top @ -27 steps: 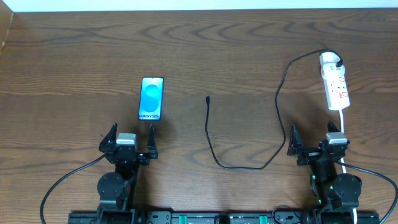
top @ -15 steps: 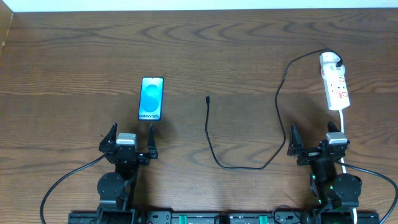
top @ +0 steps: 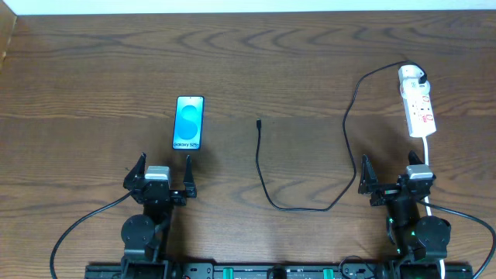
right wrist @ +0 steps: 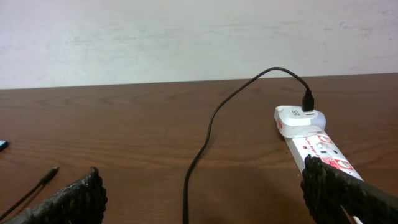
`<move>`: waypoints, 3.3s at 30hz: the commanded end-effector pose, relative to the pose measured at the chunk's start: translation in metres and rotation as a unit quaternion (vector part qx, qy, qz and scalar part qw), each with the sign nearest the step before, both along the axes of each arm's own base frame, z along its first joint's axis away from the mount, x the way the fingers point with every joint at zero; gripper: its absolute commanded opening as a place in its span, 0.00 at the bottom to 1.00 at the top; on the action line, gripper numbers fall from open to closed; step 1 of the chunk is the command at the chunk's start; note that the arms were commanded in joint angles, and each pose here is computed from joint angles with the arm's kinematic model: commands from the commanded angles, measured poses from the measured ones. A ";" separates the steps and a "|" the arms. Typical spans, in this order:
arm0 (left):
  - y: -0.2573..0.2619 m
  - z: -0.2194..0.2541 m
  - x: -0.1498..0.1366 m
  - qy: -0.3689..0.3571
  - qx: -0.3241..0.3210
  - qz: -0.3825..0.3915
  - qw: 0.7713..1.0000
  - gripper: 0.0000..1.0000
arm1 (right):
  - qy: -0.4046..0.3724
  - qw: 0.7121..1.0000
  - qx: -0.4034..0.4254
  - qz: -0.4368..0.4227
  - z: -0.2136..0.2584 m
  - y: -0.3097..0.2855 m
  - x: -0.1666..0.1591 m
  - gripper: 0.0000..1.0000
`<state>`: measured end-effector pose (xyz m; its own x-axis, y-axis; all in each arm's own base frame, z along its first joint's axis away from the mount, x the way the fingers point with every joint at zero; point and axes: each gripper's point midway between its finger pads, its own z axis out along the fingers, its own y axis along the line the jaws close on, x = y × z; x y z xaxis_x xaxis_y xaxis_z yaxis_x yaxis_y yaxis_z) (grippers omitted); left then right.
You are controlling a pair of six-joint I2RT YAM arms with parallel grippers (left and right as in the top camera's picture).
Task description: Plug charger to phone and switch on socket
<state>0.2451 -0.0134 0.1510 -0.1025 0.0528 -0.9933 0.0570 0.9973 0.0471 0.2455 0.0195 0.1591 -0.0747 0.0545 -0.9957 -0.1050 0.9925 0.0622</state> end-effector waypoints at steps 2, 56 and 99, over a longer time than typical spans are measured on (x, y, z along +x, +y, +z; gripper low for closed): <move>0.004 -0.015 -0.001 0.025 0.013 0.010 1.000 0.98 | -0.001 1.000 -0.001 -0.003 -0.001 -0.001 0.000 0.99; 0.004 -0.015 -0.001 0.025 0.013 0.010 1.000 0.98 | -0.001 1.000 -0.001 -0.003 -0.001 -0.001 0.000 0.99; 0.002 -0.003 -0.001 0.019 0.012 0.004 1.000 0.98 | -0.001 1.000 0.000 -0.003 -0.001 -0.001 0.000 0.99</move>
